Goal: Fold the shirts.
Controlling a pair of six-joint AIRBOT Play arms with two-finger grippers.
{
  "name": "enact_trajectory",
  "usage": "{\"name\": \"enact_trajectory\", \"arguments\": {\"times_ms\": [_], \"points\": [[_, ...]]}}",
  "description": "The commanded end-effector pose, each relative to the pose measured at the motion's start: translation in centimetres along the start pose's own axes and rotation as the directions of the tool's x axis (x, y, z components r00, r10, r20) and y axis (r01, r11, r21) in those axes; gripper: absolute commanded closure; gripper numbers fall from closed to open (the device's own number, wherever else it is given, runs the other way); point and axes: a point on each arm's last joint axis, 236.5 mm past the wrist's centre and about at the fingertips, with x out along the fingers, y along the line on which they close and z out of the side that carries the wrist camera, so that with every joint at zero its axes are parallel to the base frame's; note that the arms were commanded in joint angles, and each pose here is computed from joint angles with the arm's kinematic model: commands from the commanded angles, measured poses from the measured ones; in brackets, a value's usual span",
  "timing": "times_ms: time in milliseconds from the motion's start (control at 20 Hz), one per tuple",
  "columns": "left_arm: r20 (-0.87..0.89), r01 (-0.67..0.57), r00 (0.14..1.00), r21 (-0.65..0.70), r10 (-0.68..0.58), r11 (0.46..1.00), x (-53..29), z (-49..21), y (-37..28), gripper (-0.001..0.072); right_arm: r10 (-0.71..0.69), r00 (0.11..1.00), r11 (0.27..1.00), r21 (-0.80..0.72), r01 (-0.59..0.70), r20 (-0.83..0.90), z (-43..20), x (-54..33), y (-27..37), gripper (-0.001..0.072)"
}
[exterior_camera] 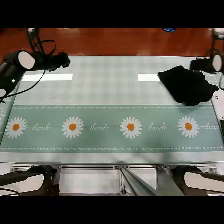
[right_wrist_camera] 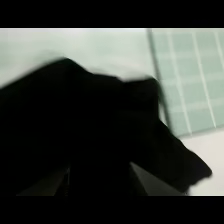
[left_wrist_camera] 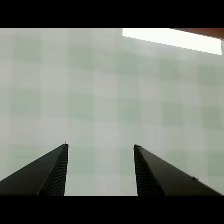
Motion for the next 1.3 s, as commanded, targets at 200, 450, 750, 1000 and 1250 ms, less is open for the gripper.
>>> {"name": "enact_trajectory", "arguments": {"times_ms": [200, 450, 750, 1000, 1250], "points": [[-0.079, -0.053, 0.996, -0.043, 0.049, 0.998, 1.0, -2.2, 3.3, 0.0202, 0.193, 0.922, 0.928, 0.368, -0.060, -0.336, -11.0, 8.9, -4.2, 0.0298], [-0.206, -0.067, 0.977, -0.029, 0.060, 0.997, 1.7, -5.5, 3.9, 0.0203, 0.311, 0.862, 0.919, 0.359, -0.164, -0.400, -13.3, 10.2, 1.6, 0.0313], [-0.117, -0.046, 0.992, 0.012, 0.047, 0.999, -5.6, 0.5, 3.2, 0.0203, 0.459, 0.785, 0.888, 0.216, -0.405, -0.417, -10.5, 5.1, 7.3, 0.0684], [0.029, -0.015, 1.000, 0.068, 0.013, 0.998, -15.8, 2.7, 0.4, 0.0203, 0.514, 0.858, 0.857, 0.043, -0.513, -0.016, 5.1, -8.5, 7.5, 0.0684], [-0.045, 0.084, 0.996, 0.064, -0.082, 0.994, -19.2, -6.2, -2.5, 0.0203, 0.544, 0.757, 0.835, -0.149, -0.529, 0.361, 14.3, -26.7, 7.0, 0.0684]]}}
